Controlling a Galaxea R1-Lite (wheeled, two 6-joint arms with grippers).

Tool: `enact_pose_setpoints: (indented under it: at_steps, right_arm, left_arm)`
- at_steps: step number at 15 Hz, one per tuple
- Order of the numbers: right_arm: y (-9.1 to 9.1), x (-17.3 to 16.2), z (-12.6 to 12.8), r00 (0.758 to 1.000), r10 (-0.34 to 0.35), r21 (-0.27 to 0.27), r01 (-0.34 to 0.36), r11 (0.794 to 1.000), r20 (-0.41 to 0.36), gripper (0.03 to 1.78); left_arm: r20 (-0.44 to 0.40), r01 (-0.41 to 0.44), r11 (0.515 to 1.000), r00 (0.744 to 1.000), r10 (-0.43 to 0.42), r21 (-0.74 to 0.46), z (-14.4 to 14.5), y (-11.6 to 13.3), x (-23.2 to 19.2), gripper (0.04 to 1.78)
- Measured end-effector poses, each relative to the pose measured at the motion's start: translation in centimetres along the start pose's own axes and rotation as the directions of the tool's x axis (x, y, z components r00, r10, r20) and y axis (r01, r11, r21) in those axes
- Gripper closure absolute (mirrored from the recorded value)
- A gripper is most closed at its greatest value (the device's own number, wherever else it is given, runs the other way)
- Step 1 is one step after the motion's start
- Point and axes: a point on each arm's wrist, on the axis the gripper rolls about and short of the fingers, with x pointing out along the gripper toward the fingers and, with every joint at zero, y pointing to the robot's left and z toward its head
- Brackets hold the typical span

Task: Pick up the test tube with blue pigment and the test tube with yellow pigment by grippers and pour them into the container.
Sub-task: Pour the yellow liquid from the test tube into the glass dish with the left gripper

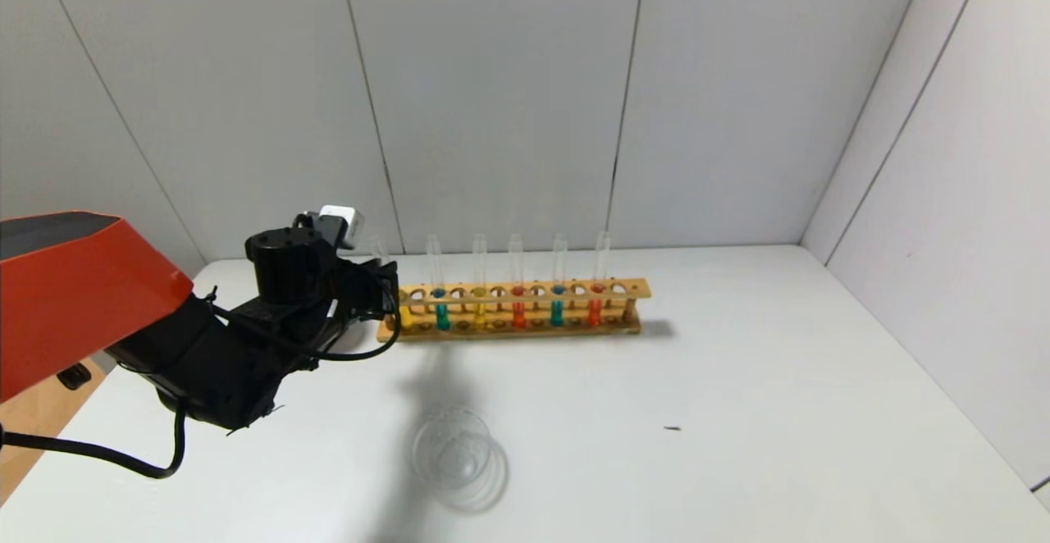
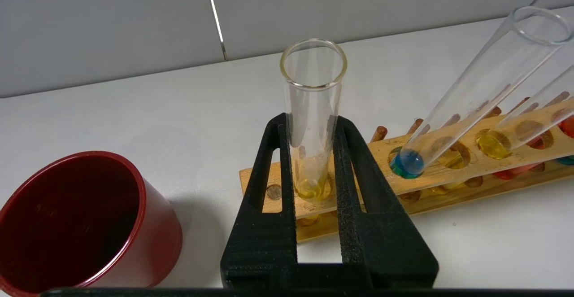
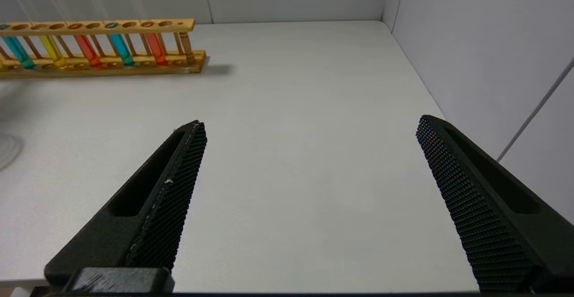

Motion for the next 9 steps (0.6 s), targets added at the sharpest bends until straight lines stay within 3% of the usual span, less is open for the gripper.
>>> enact_pose_setpoints:
  at_steps: [9]
  right_arm:
    - [0.0, 0.0, 0.0, 1.000, 0.000, 0.000, 0.000, 1.000, 0.000, 0.10]
  left_arm:
    - [0.036, -0.005, 1.000, 0.999, 0.004, 0.019, 1.4, -2.4, -1.5, 1.52]
